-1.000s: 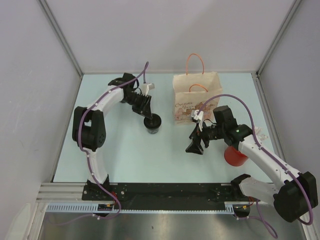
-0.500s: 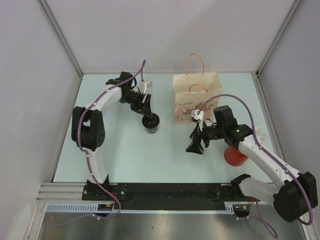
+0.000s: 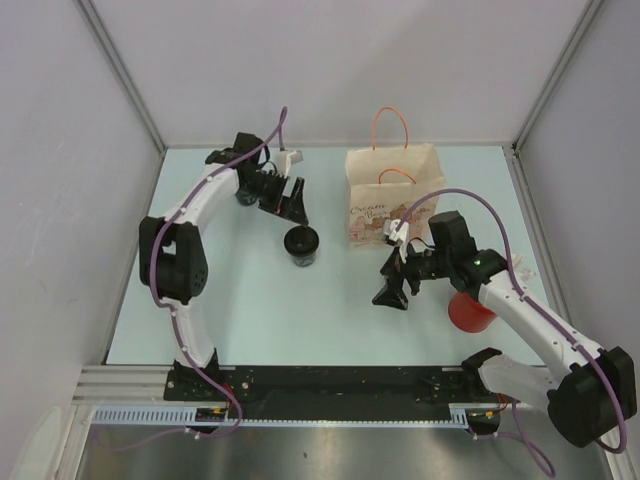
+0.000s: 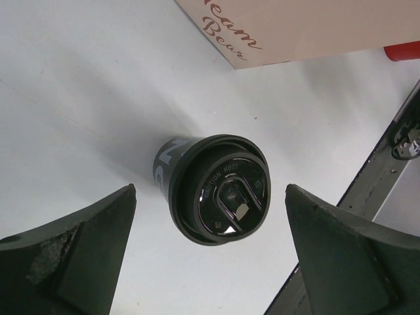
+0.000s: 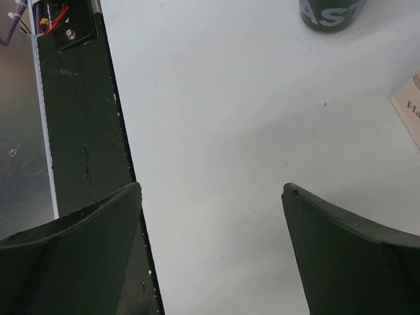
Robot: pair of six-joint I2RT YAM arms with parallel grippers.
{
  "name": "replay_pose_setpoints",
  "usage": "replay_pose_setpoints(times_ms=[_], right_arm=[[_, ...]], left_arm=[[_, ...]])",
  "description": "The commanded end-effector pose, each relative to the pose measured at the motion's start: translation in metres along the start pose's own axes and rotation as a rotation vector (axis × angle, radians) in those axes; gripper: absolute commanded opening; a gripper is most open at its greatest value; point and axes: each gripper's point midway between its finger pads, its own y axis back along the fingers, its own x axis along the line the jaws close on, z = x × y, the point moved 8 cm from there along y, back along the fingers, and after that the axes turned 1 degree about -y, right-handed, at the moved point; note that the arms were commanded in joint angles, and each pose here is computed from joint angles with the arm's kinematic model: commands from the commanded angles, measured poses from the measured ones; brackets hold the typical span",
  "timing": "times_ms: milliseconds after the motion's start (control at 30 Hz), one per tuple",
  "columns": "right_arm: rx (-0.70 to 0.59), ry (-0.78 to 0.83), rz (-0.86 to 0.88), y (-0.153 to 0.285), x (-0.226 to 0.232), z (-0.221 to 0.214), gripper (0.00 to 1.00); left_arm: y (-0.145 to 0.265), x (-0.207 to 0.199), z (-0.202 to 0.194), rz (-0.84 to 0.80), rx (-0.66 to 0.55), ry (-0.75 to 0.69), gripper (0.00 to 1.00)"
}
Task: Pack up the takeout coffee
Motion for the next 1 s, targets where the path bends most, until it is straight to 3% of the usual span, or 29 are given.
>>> replay_pose_setpoints(times_ms=[0,200,433,633,800,967], right_arm=[[-0.019,0.062,-0.007,0.004,0.001,0.005,0.95],[-0.016,0.082,-0.012,0.005,0.000,0.004,0.99],[-0.016,0.068,0.041,-0.002,0.008,0.021,1.00],[0.049,0.186,0.047,-0.021,0.014,0.072,1.00],[-0.003,0.293,-0.038,-0.036,0.002,0.141,0.96],[0.051,0.264,-0.069,-0.085,-0.031,0.176,0.90]], left_arm=[[0.052,-0.032,0.021,0.045,-0.128,-0.131,0.99],[0.104,-0.052,0.009,0.136,-0.233,-0.218,0.99],[0.155,-0.061,-0.018,0.365,-0.327,-0.270,1.00],[0.184,-0.076,-0.049,0.523,-0.390,-0.291,1.00],[0.186,-0.071,-0.065,0.605,-0.441,-0.284,0.99],[0.207,-0.063,-0.078,0.687,-0.518,-0.208,1.00]])
